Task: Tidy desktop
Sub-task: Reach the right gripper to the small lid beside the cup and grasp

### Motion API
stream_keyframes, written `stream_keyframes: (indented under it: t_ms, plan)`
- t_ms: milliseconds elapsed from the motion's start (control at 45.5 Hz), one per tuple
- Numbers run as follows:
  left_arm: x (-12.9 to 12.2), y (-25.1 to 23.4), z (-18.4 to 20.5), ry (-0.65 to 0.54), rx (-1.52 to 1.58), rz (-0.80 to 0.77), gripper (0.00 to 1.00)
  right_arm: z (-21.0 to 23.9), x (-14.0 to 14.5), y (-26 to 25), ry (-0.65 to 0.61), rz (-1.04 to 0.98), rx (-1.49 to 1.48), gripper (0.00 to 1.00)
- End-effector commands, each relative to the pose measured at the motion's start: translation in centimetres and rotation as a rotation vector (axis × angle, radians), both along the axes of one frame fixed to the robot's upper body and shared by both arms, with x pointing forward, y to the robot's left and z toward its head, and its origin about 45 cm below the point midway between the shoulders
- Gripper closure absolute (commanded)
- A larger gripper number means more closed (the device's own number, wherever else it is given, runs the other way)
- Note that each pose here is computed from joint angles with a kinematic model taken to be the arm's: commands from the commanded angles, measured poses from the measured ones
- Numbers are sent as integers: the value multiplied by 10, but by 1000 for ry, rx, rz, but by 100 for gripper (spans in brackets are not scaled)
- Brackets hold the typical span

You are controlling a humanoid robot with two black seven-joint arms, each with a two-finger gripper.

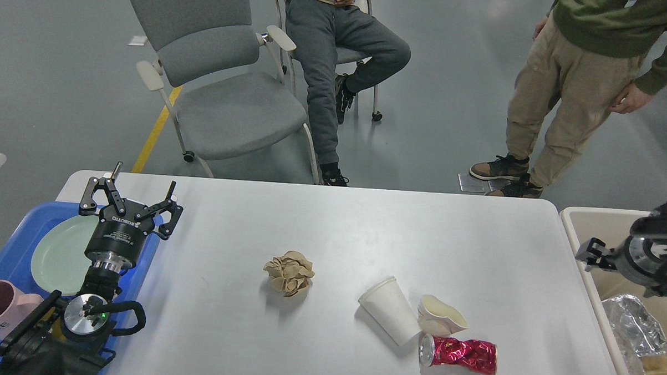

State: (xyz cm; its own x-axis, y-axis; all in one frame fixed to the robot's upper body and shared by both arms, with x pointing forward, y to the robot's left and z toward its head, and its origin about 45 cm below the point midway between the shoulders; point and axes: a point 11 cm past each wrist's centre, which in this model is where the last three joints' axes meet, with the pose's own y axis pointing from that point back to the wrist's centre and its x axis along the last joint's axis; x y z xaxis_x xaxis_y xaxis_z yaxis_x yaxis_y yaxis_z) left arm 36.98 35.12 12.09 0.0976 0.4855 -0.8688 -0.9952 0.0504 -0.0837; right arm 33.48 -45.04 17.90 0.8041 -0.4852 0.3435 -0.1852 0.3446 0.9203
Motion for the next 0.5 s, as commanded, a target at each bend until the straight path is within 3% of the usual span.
stream_keyframes:
  t_ms: [0,198,483]
  plan:
    - [0,0,0,1,-1,0,3,32,3,44,99,77,107,0]
    - [0,0,0,0,0,1,3,65,-5,101,220,202,203,0]
    - [0,1,-1,2,1,2,3,117,-18,192,226,441,210,0]
